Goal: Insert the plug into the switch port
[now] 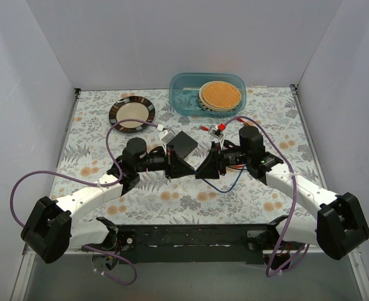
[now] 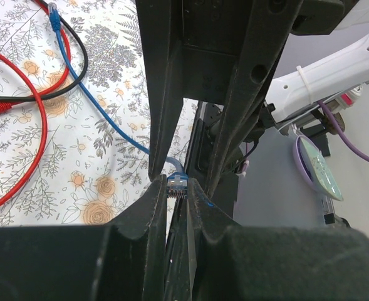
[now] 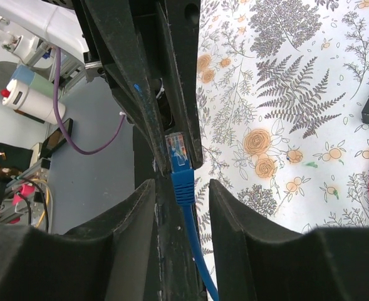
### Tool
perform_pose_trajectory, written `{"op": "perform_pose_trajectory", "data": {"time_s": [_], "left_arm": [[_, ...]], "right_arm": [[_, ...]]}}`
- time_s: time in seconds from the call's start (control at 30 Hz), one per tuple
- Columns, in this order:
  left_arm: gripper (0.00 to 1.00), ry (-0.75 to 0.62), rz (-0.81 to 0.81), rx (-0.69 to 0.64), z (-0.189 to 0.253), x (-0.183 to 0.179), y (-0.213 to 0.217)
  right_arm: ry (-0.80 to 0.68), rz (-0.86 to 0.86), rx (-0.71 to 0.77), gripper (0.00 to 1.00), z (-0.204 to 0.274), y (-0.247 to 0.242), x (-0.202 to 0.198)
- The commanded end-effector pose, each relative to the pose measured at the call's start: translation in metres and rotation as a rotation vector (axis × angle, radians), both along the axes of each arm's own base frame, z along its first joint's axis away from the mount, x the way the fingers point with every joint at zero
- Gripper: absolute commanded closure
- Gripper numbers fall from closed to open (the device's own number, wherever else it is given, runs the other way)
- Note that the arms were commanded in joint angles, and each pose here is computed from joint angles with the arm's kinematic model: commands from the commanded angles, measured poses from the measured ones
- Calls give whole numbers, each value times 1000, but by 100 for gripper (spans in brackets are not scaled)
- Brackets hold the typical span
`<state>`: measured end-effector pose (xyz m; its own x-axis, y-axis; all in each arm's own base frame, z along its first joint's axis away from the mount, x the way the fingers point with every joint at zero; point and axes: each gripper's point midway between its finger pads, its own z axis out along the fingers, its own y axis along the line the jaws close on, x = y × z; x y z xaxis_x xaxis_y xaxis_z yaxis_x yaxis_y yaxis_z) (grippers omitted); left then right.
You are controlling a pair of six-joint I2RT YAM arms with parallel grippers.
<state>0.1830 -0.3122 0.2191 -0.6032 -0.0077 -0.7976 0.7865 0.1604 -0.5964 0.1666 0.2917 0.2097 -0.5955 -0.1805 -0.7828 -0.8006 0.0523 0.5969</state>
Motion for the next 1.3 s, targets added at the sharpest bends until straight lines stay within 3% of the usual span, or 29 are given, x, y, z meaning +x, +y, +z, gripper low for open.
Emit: {"op": "perform_pose_trajectory", "data": {"time_s": [0.0,0.17,0.27,0.33,0.47,0.5,0.53,0.63,0.7,0.87,1.27], "left_arm": [[100,-53,-23,-37,18,-5,1],[100,-50,-31,-35,16,-5,0],[100,-43,-38,-34,14,-6,-1],[100,-44,-36,-35,14,-5,-2],[98,-46,-22,-31,15,-3,-1],[90,-45,-9,-27,14,-1,-1],[61,-41,12,-20,13,2,0],[32,-16,224,29,11,35,8],[27,-8,387,56,9,56,22],[16,-19,557,46,12,69,46],[10,11,604,85,-3,77,51]], "right_arm": [[-25,23,24,57,1,1,-1],[-25,14,27,66,2,2,2],[-21,16,33,78,3,3,3],[-17,27,34,93,3,4,3],[-21,18,28,99,3,5,5],[-25,13,23,99,1,4,5],[-32,8,19,99,1,4,6],[-27,-29,-48,99,-8,0,10],[-59,-67,-75,99,-7,-2,16],[-128,-172,-222,99,-20,-13,23],[-359,-429,-584,99,-52,-26,37]]}}
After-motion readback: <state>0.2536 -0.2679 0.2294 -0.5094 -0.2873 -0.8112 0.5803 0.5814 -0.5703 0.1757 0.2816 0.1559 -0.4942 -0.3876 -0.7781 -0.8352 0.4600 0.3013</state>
